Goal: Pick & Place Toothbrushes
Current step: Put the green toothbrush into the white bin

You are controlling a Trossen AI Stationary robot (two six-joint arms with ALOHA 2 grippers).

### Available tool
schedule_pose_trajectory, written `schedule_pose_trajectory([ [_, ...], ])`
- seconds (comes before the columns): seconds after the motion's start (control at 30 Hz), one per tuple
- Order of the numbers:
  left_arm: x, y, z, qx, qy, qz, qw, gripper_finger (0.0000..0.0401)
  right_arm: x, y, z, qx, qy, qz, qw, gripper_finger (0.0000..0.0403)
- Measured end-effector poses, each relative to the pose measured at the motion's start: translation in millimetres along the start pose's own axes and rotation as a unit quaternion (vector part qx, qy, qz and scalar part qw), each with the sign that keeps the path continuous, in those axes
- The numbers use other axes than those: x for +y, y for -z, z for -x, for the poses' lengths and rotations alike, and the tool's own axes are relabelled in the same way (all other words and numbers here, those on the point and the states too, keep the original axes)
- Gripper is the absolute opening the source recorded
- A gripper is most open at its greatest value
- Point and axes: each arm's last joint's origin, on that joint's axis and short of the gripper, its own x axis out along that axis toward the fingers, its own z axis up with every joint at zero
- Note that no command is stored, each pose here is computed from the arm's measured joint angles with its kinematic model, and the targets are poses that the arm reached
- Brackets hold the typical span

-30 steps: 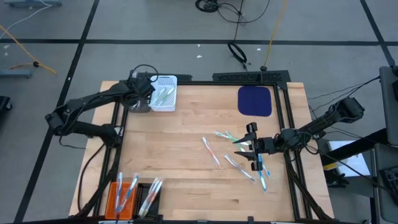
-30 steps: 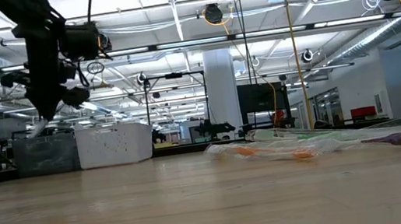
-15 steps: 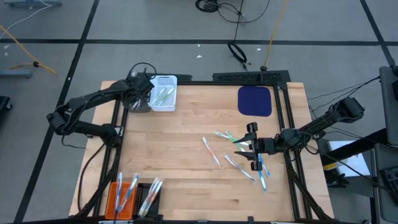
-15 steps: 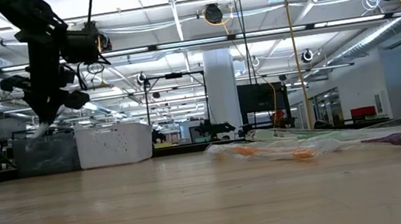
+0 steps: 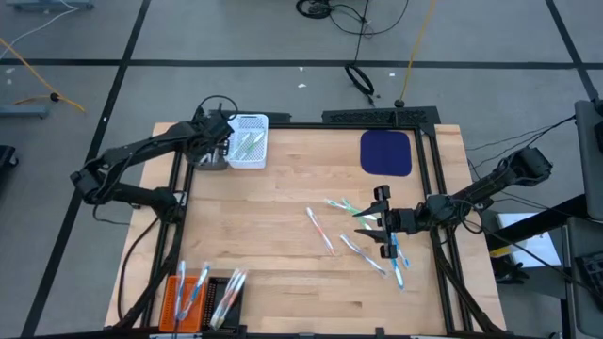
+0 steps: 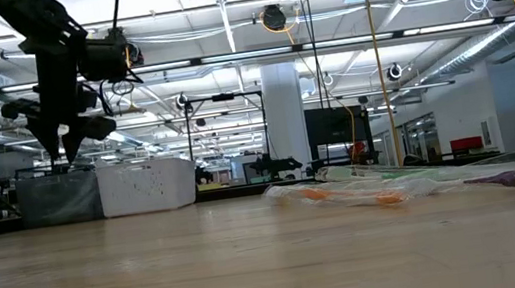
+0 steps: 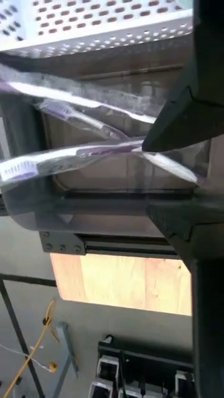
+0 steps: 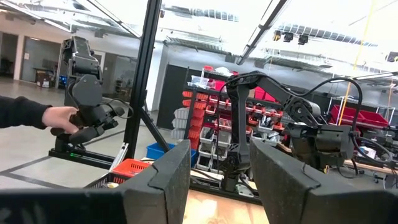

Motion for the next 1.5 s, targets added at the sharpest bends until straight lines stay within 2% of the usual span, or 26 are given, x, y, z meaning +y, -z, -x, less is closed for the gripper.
schedule_pose_trajectory([
  [0.23,-2,7,10,0.022,0.051,-0.038,0.998,0.0149,0,1,0,0.005,-0.001,0.001,1.000,0.0155],
  [0.5,1,20,43,-0.024,0.129,-0.050,0.990,0.0150,1,6,0,0.033,-0.004,0.000,0.999,0.0155],
  [0.6,1,28,59,-0.039,0.176,-0.058,0.982,0.0150,0,8,3,0.062,0.017,0.006,0.998,0.0155],
  [0.77,-7,40,83,-0.073,0.259,-0.066,0.961,0.0150,-7,10,11,0.125,0.091,-0.007,0.988,0.0155],
  [0.9,-19,51,99,-0.097,0.315,-0.084,0.940,0.0150,-9,15,21,0.183,0.101,-0.027,0.978,0.0155],
  [1.03,-32,62,114,-0.118,0.367,-0.107,0.916,0.0150,-11,27,31,0.258,0.104,-0.037,0.960,0.0155],
  [1.13,-40,69,126,-0.137,0.405,-0.114,0.897,0.0150,-16,40,39,0.326,0.124,-0.054,0.936,0.0155],
  [1.27,-49,78,135,-0.153,0.429,-0.131,0.881,0.0150,-24,55,48,0.395,0.165,-0.078,0.900,0.0155],
  [1.4,-59,87,139,-0.159,0.435,-0.149,0.873,0.0150,-31,64,52,0.426,0.200,-0.093,0.878,0.0155],
  [1.5,-67,92,140,-0.161,0.441,-0.158,0.869,0.0150,-35,73,53,0.453,0.206,-0.109,0.860,0.0155],
])
